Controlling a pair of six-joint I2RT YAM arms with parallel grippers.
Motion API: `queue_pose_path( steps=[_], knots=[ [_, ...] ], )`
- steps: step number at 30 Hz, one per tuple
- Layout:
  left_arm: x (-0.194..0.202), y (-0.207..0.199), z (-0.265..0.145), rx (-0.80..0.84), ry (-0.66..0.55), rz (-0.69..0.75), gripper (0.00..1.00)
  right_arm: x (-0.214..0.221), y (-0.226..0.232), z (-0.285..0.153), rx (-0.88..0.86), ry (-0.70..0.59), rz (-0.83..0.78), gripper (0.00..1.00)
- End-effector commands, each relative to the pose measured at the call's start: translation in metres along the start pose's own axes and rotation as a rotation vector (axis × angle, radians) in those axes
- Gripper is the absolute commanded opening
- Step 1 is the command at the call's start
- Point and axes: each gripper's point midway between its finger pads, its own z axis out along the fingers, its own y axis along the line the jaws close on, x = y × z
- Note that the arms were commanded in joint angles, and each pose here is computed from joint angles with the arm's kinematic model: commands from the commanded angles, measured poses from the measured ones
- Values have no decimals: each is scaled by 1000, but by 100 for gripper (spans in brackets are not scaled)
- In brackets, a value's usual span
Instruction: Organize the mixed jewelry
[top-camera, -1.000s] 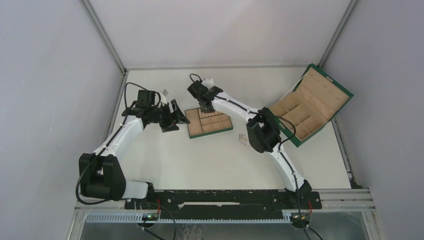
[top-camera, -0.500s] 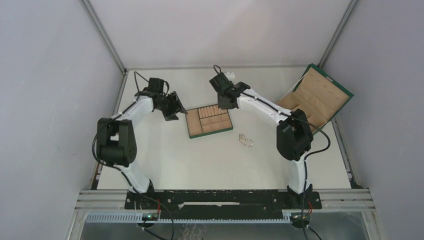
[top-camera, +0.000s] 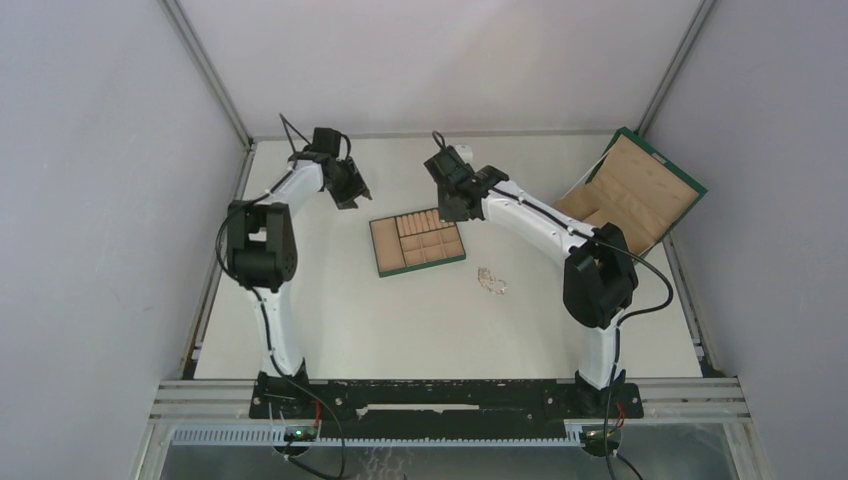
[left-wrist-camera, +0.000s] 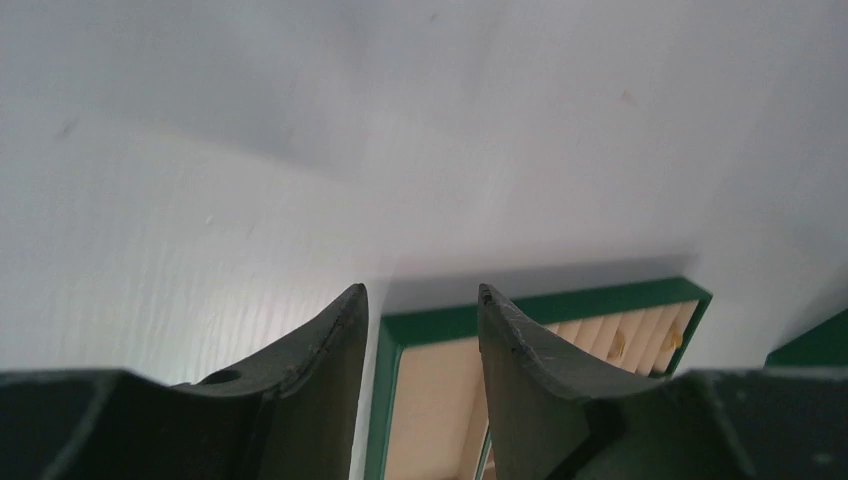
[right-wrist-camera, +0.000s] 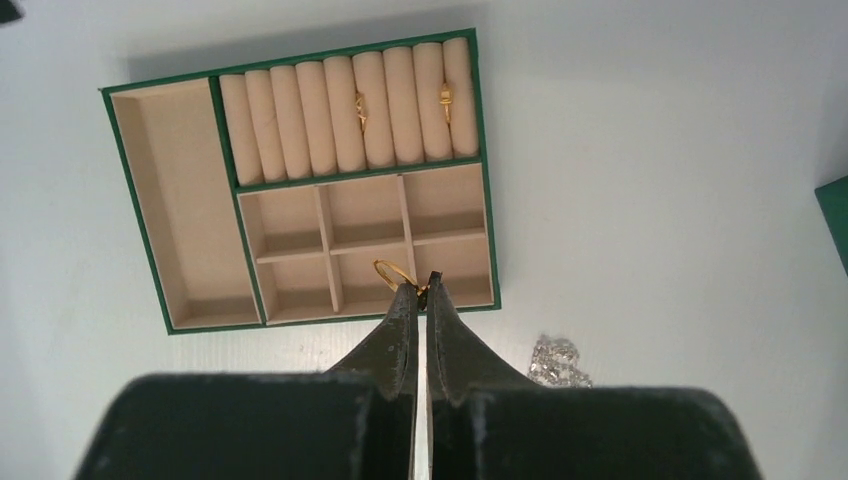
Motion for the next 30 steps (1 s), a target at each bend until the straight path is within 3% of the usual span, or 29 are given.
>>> queue_pose_path(
  steps=[1, 8, 15, 26, 30],
  knots=[
    [10, -23, 25, 6, 65, 37, 50, -12, 13, -22, -62, -41, -28, 0],
    [59, -27, 13, 6, 125, 73, 51, -12, 13, -23, 63, -75, -170, 0],
    [91, -27, -8, 90, 171, 23, 52, -2, 23, -11, 53, -37, -200, 0],
    [70, -19, -95, 184, 47, -5, 56, 7, 31, 10, 159, 21, -296, 0],
    [82, -43, -123, 376, 75, 95, 56, 7, 44, 1, 59, 37, -250, 0]
  ],
)
